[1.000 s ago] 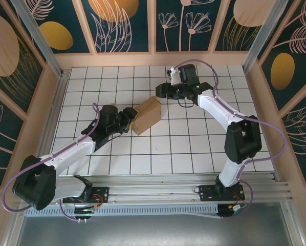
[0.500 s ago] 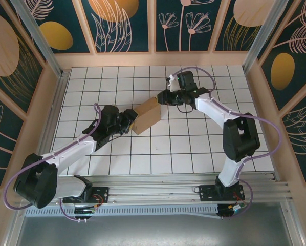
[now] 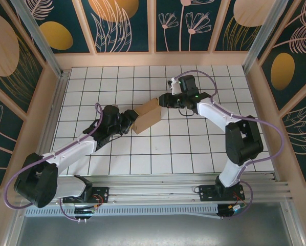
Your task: Fold the paper box
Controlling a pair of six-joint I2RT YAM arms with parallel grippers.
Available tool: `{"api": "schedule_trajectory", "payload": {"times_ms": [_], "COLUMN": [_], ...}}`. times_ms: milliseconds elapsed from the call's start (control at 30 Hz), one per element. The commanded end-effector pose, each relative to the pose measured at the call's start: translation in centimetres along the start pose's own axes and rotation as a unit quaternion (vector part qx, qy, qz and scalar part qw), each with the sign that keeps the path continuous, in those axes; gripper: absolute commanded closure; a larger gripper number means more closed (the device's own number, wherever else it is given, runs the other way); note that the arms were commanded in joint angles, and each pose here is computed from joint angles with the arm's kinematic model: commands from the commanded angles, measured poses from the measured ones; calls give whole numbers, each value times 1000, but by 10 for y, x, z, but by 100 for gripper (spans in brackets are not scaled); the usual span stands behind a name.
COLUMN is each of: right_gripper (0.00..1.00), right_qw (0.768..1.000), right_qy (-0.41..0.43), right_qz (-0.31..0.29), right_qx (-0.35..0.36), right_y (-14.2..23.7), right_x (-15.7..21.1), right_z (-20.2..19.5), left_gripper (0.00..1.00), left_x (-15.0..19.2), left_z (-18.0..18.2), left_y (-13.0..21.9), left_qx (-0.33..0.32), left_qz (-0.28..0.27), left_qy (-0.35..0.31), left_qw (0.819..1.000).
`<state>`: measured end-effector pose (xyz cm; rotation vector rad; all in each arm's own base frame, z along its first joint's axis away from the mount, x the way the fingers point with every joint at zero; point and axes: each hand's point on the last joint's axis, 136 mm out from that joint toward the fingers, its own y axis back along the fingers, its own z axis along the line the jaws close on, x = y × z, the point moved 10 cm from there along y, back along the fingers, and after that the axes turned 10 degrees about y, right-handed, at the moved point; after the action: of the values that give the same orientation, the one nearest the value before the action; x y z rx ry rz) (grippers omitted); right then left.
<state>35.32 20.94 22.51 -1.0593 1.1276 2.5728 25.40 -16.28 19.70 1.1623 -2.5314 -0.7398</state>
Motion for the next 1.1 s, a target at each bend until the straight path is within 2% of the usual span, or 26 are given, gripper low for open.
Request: {"api": "schedule_trajectory", "payload": {"times_ms": [0,167,333,533,633,767,900,1067], "right_gripper": [65,60,62,69,72,72,72,67], "right_qw": [1000,1000,1000,999,999,998,995,995], "right_qy": [-9,3,-2,-1,-14,-36,-72,-88], "right_qz": [17,0,24,40,41,51,70,47], "right_qx": [19,11,-12,0,2,10,17,29], "right_y": [11,12,-1,8,23,43,61,88], "right_x": [5,-10,-2,25,44,81,129,142], "right_z": [6,10,10,17,24,34,39,44], "left_gripper": [31,29,31,57,63,63,59,50], "left_x": [-4,-9,-8,6,13,30,46,46], "left_z": [2,-7,-8,-6,-1,18,46,55], "left_y": [9,23,17,-2,1,10,16,24], "left_qx": [-25,-23,-14,7,11,-17,-62,-68], "left_qz": [-36,-76,-65,42,74,104,119,107], "left_qy": [-28,-51,-72,-94,-94,-81,-77,-87], "left_qw": [999,996,995,995,993,991,988,988]}}
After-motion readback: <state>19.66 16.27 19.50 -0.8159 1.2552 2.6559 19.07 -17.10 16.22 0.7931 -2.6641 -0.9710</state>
